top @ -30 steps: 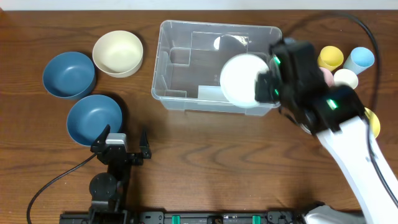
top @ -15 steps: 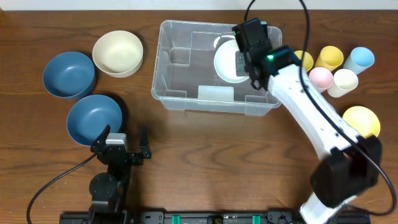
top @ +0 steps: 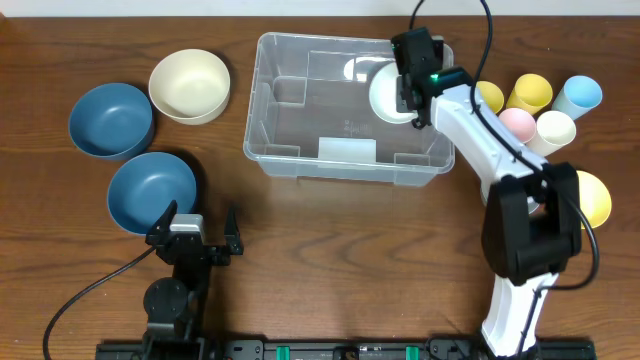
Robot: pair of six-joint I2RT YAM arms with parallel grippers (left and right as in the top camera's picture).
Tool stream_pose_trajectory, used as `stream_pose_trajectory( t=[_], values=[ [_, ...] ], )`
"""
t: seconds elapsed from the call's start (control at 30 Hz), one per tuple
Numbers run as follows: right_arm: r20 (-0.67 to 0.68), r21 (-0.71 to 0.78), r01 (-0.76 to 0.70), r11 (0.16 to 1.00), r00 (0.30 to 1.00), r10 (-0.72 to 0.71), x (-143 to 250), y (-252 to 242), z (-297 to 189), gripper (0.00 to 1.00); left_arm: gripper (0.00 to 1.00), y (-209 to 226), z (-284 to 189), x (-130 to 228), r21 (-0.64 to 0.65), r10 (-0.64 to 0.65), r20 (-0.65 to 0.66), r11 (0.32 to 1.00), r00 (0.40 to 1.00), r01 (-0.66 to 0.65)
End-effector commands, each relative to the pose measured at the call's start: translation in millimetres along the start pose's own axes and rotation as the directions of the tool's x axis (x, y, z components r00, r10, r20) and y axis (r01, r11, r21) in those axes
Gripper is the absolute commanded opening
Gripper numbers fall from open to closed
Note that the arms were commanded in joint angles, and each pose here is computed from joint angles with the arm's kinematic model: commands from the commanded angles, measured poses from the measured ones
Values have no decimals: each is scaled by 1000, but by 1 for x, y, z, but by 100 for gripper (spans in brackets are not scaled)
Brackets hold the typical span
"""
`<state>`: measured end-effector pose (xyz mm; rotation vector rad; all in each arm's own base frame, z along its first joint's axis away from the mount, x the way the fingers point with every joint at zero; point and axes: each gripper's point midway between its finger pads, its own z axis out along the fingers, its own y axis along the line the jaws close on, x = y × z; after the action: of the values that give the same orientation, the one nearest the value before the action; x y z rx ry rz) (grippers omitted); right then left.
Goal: Pack container
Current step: 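Lift the white bowl and lower it into the clear container, then open the right gripper and withdraw it from the container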
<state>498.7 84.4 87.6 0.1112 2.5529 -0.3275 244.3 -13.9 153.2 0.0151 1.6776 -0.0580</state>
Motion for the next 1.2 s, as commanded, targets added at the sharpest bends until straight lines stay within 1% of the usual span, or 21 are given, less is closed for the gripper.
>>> stream_pose_trajectory(
  t=[0.0, 0.23, 0.27, 0.3, 0.33, 0.37, 0.4, 0.47, 0.63, 0.73, 0.83, 0.9, 0.93, 1.0, 1.1, 1.17],
  values=[
    [6, 4, 15, 1000, 1000, -15, -5, 1, 11, 1, 98, 4, 1, 17, -17, 15, -49, 1000, 999, -16],
    [35, -31, 19, 999, 999, -18, -11, 10, 17, 1, 98, 4, 1, 17, -17, 15, -50, 1000, 999, -16],
    [43, -34, 17, 999, 999, -15, -13, 11, 17, 3, 98, 4, 1, 17, -17, 15, -49, 1000, 999, -16],
    [52, -38, 24, 999, 998, -22, -15, 12, 17, 11, 98, 4, 1, 17, -17, 15, -50, 1000, 999, -16],
    [60, -45, 38, 998, 998, -36, -17, 14, 17, 22, 98, 4, 1, 17, -17, 15, -49, 1000, 999, -16],
    [64, -48, 52, 997, 997, -49, -18, 15, 16, 29, 98, 4, 1, 17, -17, 15, -50, 1000, 999, -16],
    [66, -47, 60, 997, 996, -57, -18, 16, 16, 33, 98, 4, 1, 17, -17, 15, -49, 1000, 999, -16],
    [68, -49, 80, 996, 995, -77, -17, 19, 15, 36, 98, 4, 1, 17, -17, 15, -50, 1000, 999, -16],
    [103, -66, 138, 988, 986, -131, -26, 33, 0, 38, 98, 4, 1, 17, -17, 15, -49, 1000, 999, -16],
    [154, -102, 185, 977, 974, -168, -42, 51, -27, 39, 98, 4, 1, 17, -17, 15, -49, 1000, 999, -16],
    [205, -137, 211, 968, 962, -181, -60, 69, -71, 41, 98, 4, 1, 17, -17, 15, -50, 1000, 999, -16],
    [215, -164, 201, 966, 963, -164, -67, 76, -103, 43, 98, 4, 1, 17, -17, 15, -49, 1000, 999, -16],
    [210, -176, 183, 967, 967, -145, -67, 77, -118, 45, 98, 4, 1, 17, -17, 15, -50, 1000, 999, -16],
    [178, -200, 102, 975, 982, -66, -67, 69, -151, 47, 98, 4, 1, 17, -17, 15, -50, 1000, 999, -16],
    [128, -240, 8, 971, 992, 24, -61, 50, -186, 50, 98, 4, 1, 17, -17, 15, -49, 1000, 999, -16],
    [96, -261, -58, 964, 992, 86, -56, 28, -206, 52, 98, 4, 1, 17, -17, 15, -50, 1000, 999, -16]
  ],
)
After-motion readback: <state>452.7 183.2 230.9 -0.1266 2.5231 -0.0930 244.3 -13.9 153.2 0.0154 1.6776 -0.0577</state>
